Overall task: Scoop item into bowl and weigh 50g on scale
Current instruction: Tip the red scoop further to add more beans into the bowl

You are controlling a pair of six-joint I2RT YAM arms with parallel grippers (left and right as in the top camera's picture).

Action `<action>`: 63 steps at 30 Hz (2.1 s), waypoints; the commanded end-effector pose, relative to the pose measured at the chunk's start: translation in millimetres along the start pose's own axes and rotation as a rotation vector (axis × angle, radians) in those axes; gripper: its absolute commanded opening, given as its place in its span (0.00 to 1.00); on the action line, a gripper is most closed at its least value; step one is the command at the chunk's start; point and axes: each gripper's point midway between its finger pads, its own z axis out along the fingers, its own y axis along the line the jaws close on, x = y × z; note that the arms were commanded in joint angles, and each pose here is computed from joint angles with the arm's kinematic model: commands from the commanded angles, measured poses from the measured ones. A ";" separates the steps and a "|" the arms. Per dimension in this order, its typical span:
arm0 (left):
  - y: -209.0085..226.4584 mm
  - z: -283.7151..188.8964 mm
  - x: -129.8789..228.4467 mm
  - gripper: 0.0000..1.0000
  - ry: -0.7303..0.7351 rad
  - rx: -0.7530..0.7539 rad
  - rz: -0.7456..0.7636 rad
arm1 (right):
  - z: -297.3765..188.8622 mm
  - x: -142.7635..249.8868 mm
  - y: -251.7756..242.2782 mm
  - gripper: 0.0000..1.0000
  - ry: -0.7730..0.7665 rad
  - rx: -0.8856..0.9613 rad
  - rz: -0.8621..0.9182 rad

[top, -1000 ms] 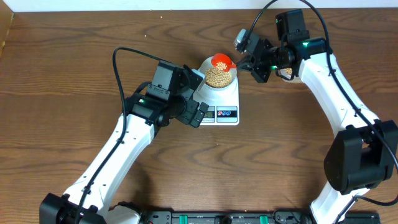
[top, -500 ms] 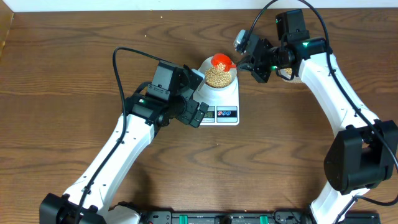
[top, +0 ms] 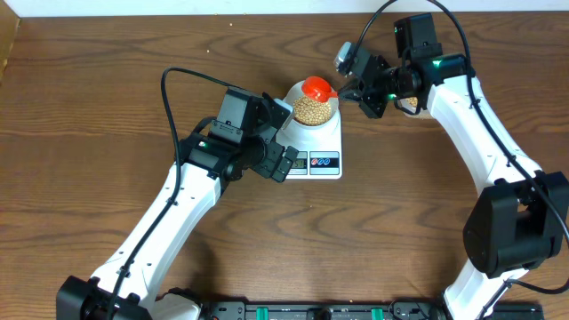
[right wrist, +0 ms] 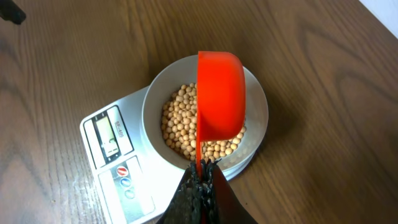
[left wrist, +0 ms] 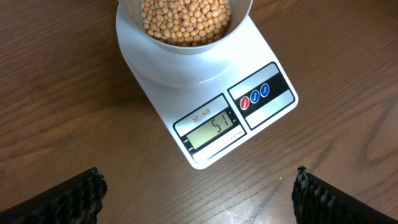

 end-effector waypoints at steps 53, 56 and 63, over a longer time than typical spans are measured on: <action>-0.7 -0.1 0.6 0.98 0.002 0.007 0.007 | 36.5 15.0 -9.2 0.01 0.134 0.096 0.089; -0.7 -0.1 0.6 0.98 0.002 0.007 0.007 | 37.7 14.6 -6.6 0.01 0.137 0.091 0.087; -0.7 -0.1 0.6 0.98 0.002 0.007 0.007 | 38.5 18.1 -1.4 0.01 0.154 0.077 0.114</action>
